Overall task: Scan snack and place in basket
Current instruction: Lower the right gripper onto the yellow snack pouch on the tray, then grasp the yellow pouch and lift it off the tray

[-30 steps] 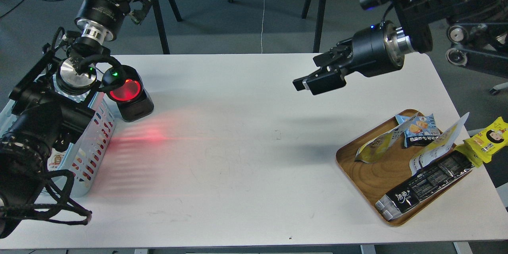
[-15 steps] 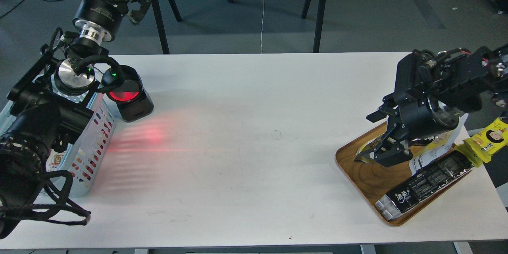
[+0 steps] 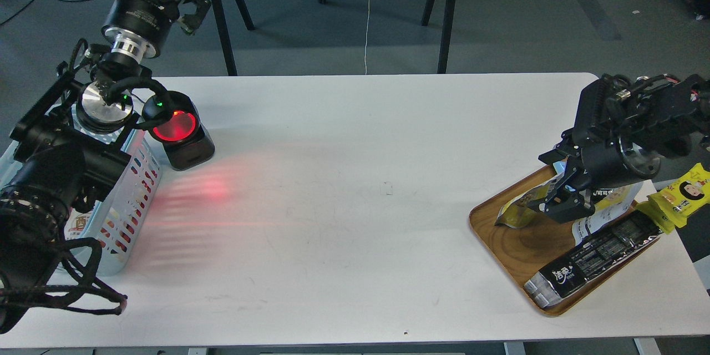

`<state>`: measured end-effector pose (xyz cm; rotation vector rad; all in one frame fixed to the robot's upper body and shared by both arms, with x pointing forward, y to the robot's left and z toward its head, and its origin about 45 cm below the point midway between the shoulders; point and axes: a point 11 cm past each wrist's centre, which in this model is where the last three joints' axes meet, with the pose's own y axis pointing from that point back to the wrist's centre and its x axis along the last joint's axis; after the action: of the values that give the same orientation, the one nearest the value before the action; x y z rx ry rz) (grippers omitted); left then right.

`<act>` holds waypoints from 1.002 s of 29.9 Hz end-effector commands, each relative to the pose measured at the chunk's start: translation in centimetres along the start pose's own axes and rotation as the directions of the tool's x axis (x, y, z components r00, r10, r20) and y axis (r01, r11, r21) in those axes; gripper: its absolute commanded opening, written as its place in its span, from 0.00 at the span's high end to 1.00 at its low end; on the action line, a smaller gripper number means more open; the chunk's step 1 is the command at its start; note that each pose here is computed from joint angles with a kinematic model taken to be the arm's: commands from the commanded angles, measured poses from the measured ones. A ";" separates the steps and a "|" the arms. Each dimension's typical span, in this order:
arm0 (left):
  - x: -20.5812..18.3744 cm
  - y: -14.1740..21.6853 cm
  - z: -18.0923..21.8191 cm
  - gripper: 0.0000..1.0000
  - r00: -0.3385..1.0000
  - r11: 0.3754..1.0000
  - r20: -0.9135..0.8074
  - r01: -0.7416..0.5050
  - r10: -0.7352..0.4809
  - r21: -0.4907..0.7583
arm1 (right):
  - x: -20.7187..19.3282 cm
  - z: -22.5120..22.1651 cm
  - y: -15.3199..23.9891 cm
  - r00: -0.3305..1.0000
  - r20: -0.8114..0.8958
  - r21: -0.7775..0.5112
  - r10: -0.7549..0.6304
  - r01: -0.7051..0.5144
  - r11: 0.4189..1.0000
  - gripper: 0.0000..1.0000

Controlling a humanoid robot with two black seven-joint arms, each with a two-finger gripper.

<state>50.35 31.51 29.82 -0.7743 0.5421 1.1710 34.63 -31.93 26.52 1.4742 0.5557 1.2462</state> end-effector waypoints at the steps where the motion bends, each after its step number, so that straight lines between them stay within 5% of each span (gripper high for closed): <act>1: -0.2 -0.1 -0.4 0.00 1.000 1.000 -0.007 0.003 -0.003 0.004 | 0.0 0.2 0.0 1.000 0.000 -0.005 0.000 0.000 1.000 0.07; 3: -0.3 -0.1 -0.4 0.00 1.000 1.000 -0.008 0.005 -0.005 0.003 | 0.0 0.1 0.0 1.000 0.000 -0.003 -0.001 0.001 1.000 0.10; 16: 0.1 0.1 0.0 0.00 1.000 1.000 0.000 -0.003 0.003 0.000 | -0.9 0.3 -0.4 0.999 -0.035 -0.008 -0.040 0.039 0.999 0.91; 30: 0.0 0.0 0.0 0.00 1.000 1.000 -0.001 0.001 -0.001 0.001 | 0.1 0.7 0.0 0.999 -0.043 -0.023 -0.019 0.018 1.000 1.00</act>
<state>50.34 31.38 29.69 -0.7747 0.5454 1.1700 35.21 -32.39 26.40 1.4237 0.5829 1.2597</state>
